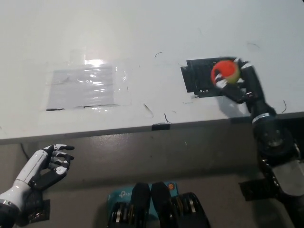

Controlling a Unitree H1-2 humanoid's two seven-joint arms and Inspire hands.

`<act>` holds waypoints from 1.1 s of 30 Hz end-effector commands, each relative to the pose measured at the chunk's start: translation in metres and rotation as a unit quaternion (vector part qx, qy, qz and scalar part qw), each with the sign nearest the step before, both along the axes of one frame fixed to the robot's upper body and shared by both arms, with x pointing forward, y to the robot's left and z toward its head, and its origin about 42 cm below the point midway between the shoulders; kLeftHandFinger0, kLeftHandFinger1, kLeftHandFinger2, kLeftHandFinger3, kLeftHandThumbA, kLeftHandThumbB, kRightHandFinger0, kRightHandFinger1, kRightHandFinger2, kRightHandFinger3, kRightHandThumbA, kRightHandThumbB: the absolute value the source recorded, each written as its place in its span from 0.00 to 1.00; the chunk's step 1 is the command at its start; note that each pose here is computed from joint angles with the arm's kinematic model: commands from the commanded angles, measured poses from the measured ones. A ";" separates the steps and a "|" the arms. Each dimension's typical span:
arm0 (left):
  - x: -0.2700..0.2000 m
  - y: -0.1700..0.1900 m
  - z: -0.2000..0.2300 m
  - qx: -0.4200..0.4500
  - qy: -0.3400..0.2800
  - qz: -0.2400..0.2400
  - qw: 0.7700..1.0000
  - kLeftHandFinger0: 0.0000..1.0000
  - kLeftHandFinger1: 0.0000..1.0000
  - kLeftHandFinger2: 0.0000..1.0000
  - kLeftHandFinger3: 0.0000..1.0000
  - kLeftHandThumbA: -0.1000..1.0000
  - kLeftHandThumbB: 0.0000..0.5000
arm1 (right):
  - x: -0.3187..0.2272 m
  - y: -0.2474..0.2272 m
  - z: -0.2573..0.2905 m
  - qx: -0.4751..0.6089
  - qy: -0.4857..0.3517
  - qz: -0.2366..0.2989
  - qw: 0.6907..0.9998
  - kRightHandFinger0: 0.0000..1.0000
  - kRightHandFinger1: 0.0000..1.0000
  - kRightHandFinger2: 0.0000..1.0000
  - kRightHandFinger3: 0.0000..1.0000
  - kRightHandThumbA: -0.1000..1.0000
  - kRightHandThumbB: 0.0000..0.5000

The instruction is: The robot uses right hand to squeeze a small tennis ball placed on the black area of the table

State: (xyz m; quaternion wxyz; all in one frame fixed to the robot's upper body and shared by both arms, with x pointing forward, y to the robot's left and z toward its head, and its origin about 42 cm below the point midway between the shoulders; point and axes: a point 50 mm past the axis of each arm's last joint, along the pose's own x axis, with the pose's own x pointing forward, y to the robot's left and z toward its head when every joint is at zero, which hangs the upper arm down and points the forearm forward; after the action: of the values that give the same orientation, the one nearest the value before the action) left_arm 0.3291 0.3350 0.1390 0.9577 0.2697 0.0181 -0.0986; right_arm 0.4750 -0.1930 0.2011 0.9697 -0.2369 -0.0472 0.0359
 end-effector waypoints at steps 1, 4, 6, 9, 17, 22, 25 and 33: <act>0.001 -0.002 0.015 0.012 -0.023 -0.015 1.000 0.41 0.50 0.61 0.71 0.49 0.16 | 0.047 0.021 0.043 -0.396 -0.086 0.060 0.912 0.00 0.02 0.28 0.65 0.00 0.00; 0.002 -0.002 0.016 0.011 -0.026 -0.019 0.999 0.41 0.50 0.61 0.70 0.49 0.13 | 0.052 0.023 0.031 -0.447 -0.051 0.068 0.890 0.16 0.30 0.53 0.73 0.00 0.04; 0.003 -0.003 0.017 0.014 -0.029 -0.020 0.999 0.39 0.49 0.60 0.70 0.48 0.13 | 0.053 0.024 0.030 -0.469 -0.041 0.066 0.880 0.32 0.48 0.69 0.82 0.00 0.02; 0.003 -0.003 0.018 0.010 -0.027 -0.019 0.999 0.39 0.48 0.59 0.68 0.48 0.17 | 0.058 0.026 0.025 -0.511 -0.023 0.065 0.857 0.64 1.00 1.00 1.00 0.01 0.10; -0.001 -0.003 0.016 0.007 -0.022 -0.020 1.000 0.40 0.50 0.61 0.71 0.45 0.14 | 0.061 0.030 0.020 -0.544 -0.036 0.059 0.837 1.00 1.00 1.00 1.00 0.08 0.37; -0.002 -0.004 0.017 0.007 -0.019 -0.016 1.000 0.42 0.51 0.63 0.72 0.40 0.08 | 0.060 0.029 0.021 -0.565 -0.029 0.059 0.822 1.00 1.00 1.00 1.00 0.26 0.58; -0.003 -0.004 0.015 0.011 -0.017 -0.015 1.000 0.42 0.50 0.63 0.72 0.39 0.08 | 0.058 0.028 0.020 -0.569 -0.032 0.058 0.820 1.00 1.00 1.00 1.00 0.31 0.66; -0.003 -0.003 0.014 0.009 -0.020 -0.017 1.000 0.42 0.50 0.62 0.72 0.40 0.09 | 0.055 0.026 0.019 -0.522 -0.002 0.061 0.851 1.00 1.00 1.00 1.00 0.38 0.75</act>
State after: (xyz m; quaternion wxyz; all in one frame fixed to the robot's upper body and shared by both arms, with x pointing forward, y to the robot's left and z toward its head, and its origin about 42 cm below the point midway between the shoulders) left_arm 0.3249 0.3300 0.1432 0.9580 0.2682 0.0124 -0.1009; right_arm 0.5234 -0.1533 0.2038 0.6941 -0.7053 -0.0588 0.1313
